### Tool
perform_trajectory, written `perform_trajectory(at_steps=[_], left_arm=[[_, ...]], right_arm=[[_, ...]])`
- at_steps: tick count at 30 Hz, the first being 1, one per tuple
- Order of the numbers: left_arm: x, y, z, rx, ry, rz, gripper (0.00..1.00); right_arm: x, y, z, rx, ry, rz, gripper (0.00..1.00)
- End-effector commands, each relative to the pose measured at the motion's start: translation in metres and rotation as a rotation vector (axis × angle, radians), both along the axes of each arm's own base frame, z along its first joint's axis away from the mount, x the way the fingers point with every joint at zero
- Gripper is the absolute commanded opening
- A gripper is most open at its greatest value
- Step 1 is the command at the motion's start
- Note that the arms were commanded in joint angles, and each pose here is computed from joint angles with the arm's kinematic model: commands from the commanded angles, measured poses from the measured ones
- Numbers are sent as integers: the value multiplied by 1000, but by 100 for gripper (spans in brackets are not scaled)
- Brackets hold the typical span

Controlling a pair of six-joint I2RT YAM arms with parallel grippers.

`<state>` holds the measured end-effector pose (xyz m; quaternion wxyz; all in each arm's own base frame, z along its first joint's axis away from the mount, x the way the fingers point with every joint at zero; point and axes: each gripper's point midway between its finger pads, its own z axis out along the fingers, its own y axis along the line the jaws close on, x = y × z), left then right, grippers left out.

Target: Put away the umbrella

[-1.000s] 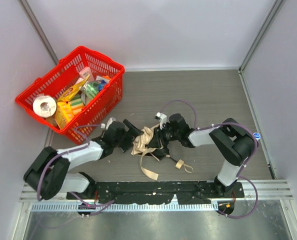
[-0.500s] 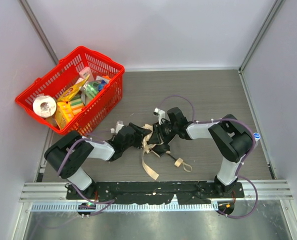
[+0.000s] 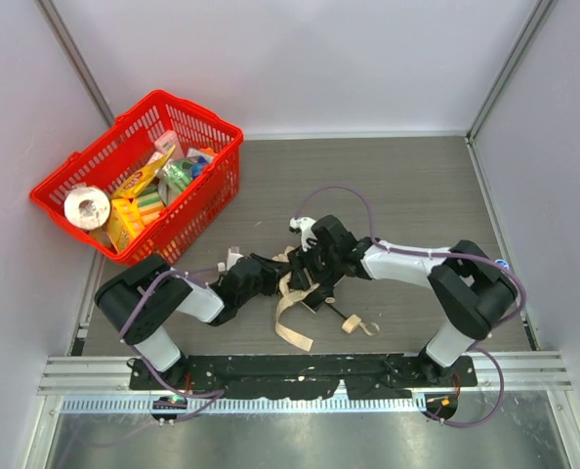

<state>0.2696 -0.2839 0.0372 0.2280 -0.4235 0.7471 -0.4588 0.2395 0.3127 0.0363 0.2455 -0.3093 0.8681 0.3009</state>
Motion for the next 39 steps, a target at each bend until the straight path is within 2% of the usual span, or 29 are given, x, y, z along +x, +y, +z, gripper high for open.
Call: perform_trajectory(at_steps=[1,6,12,15,17,21,24,25,29,35,39], left_arm=[[-42,16,-42,127,206,-56,0],[-47,22,-41,167,248,-50,0],[-48,18,-42,178,291,-57,0],[-49,19,-43,170,323,-33,0],[-50,20,-43,174,361,-13,0],[-51,20,-37,213,417,-8,0],[-52,15,-34,188,449,-2,0],[-52,16,-35,190,462,2,0],[-52,18,-35,200,490,6,0],[-47,27,-37,197,506,12,0],[-45,27,-36,209,472,-3,0]], right_arm=[[-3,0,63,49,-118,-8,66],[0,-7,85,28,-181,11,70],[-27,13,59,123,-41,119,71],[-35,26,54,153,-26,120,71],[-46,39,53,154,-77,144,73],[-43,30,26,-11,-197,90,80],[-43,20,8,-98,-262,61,81],[-35,11,3,-163,-326,3,81],[-25,-15,-23,-348,-400,-82,82],[-18,-39,-42,-450,-434,-191,82],[-14,-39,-33,-441,-469,-197,85]])
